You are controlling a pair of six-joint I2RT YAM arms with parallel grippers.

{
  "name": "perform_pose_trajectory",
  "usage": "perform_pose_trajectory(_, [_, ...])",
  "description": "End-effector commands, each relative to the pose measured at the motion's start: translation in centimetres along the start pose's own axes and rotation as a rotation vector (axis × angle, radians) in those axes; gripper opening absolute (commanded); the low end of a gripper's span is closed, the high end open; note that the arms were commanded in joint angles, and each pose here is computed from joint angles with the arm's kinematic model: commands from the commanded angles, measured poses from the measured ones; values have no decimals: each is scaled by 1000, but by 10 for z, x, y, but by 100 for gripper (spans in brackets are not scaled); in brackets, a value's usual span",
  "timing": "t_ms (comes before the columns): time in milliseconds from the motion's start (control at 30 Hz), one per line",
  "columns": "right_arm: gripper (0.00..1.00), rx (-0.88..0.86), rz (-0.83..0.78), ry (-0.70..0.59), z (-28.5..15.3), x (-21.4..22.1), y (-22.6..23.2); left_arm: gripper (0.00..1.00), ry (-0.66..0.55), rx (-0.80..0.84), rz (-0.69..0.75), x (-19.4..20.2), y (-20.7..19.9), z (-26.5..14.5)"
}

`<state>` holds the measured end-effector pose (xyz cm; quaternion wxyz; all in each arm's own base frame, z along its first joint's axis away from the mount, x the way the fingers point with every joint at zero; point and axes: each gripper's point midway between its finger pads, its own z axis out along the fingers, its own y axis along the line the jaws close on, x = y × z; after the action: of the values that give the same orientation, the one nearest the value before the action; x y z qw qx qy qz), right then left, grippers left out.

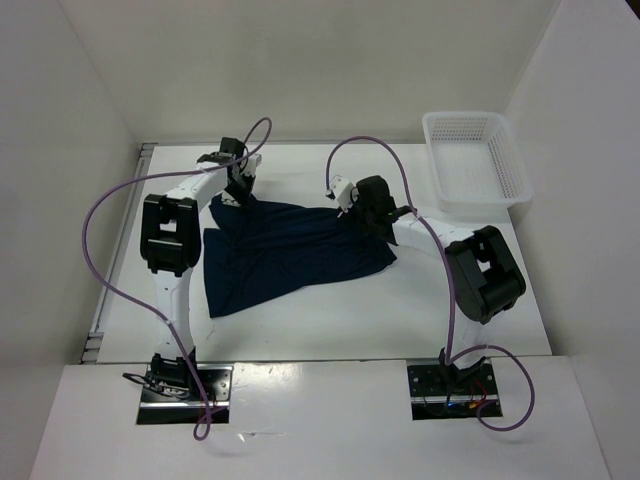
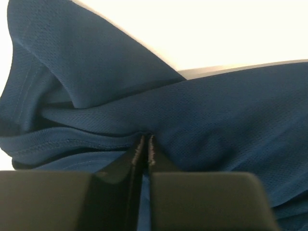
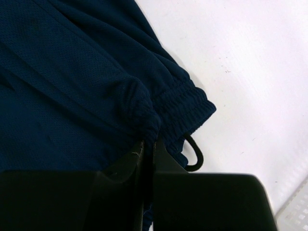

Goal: Fold and stack the shorts
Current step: Fold the shorts

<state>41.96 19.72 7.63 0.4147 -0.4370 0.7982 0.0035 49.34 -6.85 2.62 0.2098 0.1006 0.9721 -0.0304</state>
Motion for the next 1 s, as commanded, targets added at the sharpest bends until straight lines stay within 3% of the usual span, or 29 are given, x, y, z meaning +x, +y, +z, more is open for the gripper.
perform_pose_trajectory(0, [0, 19, -7, -33, 3, -13, -10, 8, 9, 23, 7, 4, -5, 0])
perform_pose_trajectory(100, [0, 32, -7, -36, 3, -14, -12, 0, 31, 46, 6, 11, -9, 1])
perform_pose_trajectory(233, [0, 81, 4, -45, 3, -17, -22, 0, -43, 28, -21, -11, 8, -22])
perform_pose_trajectory(333, [0, 174, 18, -77, 6, -30, -42, 0, -170, -60, -58, -48, 44, -64])
perform_pose_trajectory(367, [0, 224, 22, -88, 3, -37, -53, 0, -267, -78, -63, -76, 53, -96])
perform_pose_trajectory(467, [0, 292, -23, -146, -3, -59, -73, 0, -370, -129, -100, -98, 81, -158])
perform_pose_trajectory(700, [0, 394, -71, -191, -20, -80, -108, 0, -326, -137, -113, -27, 63, -234])
perform_pose_trajectory(767, [0, 421, -59, -200, -37, -83, -120, 0, -278, -106, -114, -1, 53, -236])
perform_pose_trajectory(800, [0, 400, -64, -210, -39, -85, -117, 0, -304, -90, -108, 5, 46, -253])
perform_pose_trajectory(967, [0, 301, -87, -172, -61, -76, -97, 0, -168, 30, -115, 78, 12, -256])
